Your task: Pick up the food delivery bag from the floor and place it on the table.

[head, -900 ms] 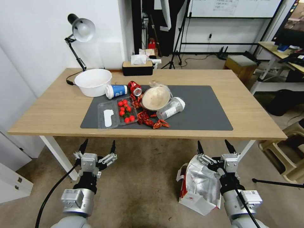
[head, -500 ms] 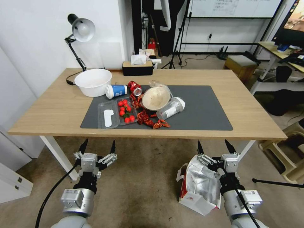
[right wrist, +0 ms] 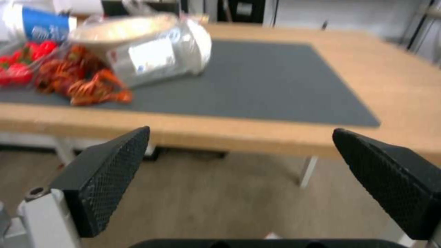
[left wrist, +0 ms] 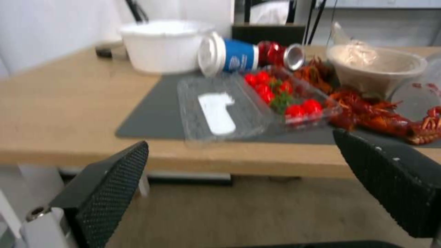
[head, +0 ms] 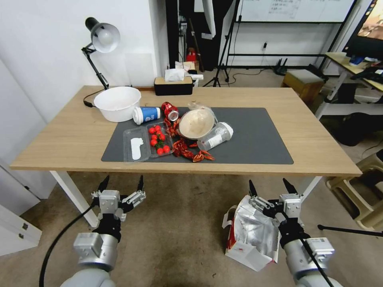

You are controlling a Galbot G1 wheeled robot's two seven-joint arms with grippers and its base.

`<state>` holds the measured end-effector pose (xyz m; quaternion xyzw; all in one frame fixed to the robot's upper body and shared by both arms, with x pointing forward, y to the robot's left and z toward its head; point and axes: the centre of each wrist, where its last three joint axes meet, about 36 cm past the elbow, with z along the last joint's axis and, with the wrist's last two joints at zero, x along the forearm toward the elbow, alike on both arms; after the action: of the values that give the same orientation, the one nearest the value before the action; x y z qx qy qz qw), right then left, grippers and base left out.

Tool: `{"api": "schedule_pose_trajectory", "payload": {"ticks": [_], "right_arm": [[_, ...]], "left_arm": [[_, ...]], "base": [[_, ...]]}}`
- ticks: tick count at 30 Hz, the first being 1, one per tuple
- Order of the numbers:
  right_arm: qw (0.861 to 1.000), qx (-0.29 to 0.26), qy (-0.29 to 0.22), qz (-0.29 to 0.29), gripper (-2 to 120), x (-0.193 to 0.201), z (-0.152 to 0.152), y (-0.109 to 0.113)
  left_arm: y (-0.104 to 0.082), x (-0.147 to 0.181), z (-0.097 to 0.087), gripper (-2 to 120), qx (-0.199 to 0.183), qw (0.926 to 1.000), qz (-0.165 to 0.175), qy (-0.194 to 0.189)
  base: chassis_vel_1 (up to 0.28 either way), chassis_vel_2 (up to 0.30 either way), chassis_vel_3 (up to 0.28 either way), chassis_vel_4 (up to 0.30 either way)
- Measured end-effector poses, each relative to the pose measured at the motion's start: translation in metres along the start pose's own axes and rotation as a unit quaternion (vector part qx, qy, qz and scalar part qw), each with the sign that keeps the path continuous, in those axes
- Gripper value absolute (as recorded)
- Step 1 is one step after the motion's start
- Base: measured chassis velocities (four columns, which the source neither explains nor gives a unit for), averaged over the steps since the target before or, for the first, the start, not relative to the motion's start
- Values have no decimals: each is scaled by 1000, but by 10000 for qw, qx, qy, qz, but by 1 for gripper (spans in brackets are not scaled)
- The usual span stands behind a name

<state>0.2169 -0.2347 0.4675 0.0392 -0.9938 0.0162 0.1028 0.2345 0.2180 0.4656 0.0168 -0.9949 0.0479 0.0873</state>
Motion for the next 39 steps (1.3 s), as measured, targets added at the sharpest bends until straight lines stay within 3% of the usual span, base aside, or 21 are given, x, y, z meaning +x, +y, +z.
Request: {"api": "schedule_pose_trajectory", "payload": {"ticks": [6, 9, 39], "right_arm": [[9985, -206, 463, -218, 100, 10, -15, -6], [9984, -217, 466, -220, 100, 10, -15, -6], [9987, -200, 431, -202, 100, 8, -14, -5]], "left_arm": [[-8, 4, -24, 100, 427, 9962, -12, 762], [-9, 5, -27, 100, 509, 9953, -29, 828], [-8, 8, -26, 100, 837, 9948, -57, 580]], "base": [[0, 0, 0, 0], [0, 0, 0, 0], [0, 0, 0, 0]]}}
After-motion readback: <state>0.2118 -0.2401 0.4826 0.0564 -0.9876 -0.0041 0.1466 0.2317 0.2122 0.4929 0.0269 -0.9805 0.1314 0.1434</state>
